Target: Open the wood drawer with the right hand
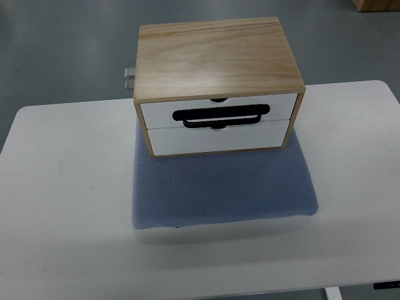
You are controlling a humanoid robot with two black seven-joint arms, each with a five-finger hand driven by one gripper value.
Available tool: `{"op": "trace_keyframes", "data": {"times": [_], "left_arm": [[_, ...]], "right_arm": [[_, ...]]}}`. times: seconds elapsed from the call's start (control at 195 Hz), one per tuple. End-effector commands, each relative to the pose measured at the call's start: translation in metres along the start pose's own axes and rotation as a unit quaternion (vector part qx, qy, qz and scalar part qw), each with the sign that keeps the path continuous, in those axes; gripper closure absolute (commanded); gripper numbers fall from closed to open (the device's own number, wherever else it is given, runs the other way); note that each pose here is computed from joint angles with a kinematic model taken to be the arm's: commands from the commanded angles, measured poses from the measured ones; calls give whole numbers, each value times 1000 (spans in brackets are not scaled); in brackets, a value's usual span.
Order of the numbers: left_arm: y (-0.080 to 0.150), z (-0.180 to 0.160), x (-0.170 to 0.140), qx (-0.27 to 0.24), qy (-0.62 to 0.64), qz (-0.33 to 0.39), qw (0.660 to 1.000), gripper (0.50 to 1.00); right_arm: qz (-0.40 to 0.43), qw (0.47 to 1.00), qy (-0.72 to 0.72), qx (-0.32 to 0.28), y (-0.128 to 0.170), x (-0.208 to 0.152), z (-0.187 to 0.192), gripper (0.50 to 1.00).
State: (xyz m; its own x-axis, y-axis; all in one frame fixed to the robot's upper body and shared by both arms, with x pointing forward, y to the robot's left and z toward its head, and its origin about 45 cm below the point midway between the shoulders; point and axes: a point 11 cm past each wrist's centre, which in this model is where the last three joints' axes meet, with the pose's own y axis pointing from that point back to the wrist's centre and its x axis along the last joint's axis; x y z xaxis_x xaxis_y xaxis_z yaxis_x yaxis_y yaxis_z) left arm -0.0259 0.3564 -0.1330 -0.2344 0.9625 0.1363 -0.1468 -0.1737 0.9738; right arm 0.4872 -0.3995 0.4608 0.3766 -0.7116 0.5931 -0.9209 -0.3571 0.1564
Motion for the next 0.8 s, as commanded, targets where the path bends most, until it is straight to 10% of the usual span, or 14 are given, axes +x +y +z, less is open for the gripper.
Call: {"op": "trace_keyframes", "data": {"times": [0.0,0.349,0.795], "left_arm": [[0,0,0,0,0,0,1000,500],[0,0,0,0,0,0,1000,500],[0,0,0,0,0,0,1000,500]], "right_arm": [[-67,994,81,-1,-2,-12,-37,556],[-227,929,292,-18,-7,-76,-125,556],[-293,900,322,-2,-16,-133,-144,556]]}}
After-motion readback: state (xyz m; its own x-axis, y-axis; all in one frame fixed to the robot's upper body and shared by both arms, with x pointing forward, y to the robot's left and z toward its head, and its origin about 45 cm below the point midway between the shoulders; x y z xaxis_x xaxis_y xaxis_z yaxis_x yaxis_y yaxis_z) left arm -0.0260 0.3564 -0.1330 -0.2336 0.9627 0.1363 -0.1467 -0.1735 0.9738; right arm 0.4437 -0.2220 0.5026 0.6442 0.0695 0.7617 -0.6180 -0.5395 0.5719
